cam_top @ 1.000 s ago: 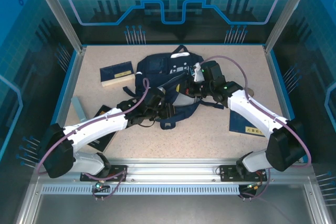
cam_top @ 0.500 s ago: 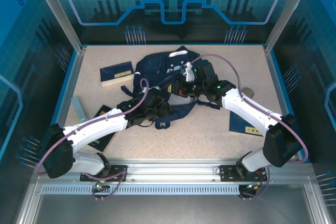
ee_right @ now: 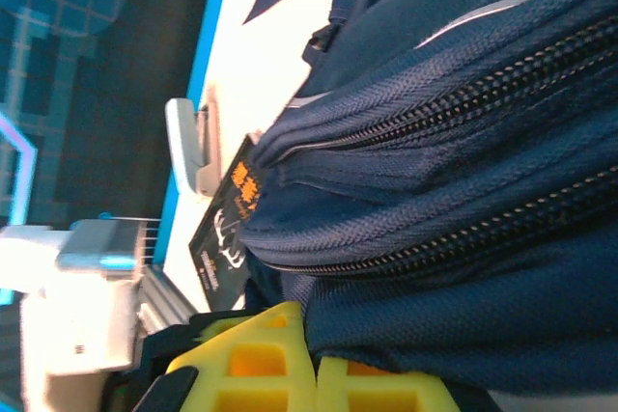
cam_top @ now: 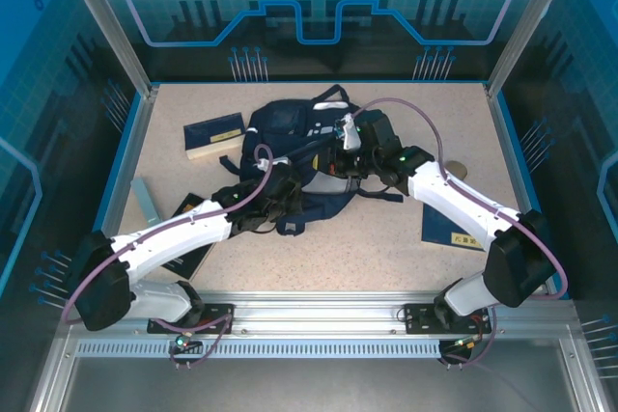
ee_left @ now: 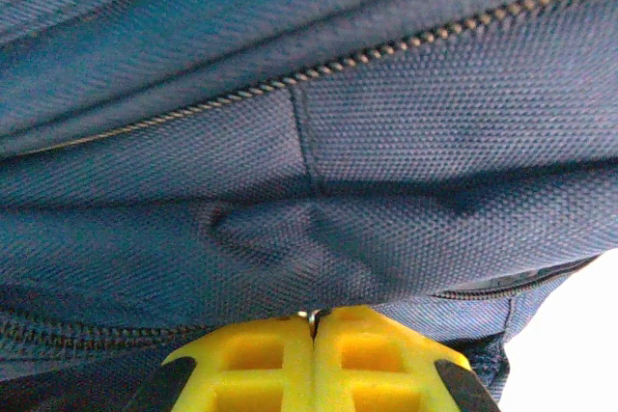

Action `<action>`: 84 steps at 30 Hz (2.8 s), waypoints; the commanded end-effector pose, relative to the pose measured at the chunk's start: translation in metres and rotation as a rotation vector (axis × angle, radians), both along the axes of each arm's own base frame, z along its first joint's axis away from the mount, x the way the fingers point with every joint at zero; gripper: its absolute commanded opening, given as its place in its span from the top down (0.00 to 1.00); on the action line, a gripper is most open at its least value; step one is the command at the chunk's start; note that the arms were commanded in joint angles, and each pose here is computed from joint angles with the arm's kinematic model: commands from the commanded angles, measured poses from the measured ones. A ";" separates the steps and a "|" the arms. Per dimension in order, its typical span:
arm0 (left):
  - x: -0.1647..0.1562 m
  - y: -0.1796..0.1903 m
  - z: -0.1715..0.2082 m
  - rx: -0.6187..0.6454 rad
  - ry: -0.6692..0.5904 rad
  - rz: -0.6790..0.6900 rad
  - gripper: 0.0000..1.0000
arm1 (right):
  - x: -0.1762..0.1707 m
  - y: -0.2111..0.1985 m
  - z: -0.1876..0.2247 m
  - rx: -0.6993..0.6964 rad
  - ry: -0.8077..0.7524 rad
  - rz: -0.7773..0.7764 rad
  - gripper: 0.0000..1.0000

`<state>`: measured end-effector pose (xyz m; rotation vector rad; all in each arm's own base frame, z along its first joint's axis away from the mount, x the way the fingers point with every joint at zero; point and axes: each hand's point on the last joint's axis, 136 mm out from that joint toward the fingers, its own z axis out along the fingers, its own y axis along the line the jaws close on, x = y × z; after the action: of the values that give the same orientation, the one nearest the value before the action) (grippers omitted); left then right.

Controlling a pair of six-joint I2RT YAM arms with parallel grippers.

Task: Pack books, pencil case, and school supplies into a backpack

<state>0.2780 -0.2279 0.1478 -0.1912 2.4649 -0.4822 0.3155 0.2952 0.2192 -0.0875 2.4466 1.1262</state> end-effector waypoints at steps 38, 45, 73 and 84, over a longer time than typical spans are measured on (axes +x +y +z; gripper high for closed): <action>-0.008 0.009 -0.008 -0.017 0.110 -0.269 1.00 | 0.005 -0.083 -0.068 -0.222 0.095 -0.207 0.91; -0.012 -0.042 0.007 -0.171 0.072 -0.380 1.00 | -0.005 -0.106 -0.069 -0.154 0.221 -0.334 0.46; -0.027 -0.093 -0.017 -0.161 0.233 -0.544 1.00 | -0.040 -0.099 -0.117 -0.149 0.551 -0.530 0.70; -0.039 -0.027 -0.042 0.000 0.319 -0.484 1.00 | -0.033 -0.147 -0.119 -0.356 0.443 -0.634 1.00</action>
<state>0.2516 -0.2888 0.1093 0.3742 2.7669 -0.7861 0.2760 0.1829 0.1004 0.8269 2.7649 0.6667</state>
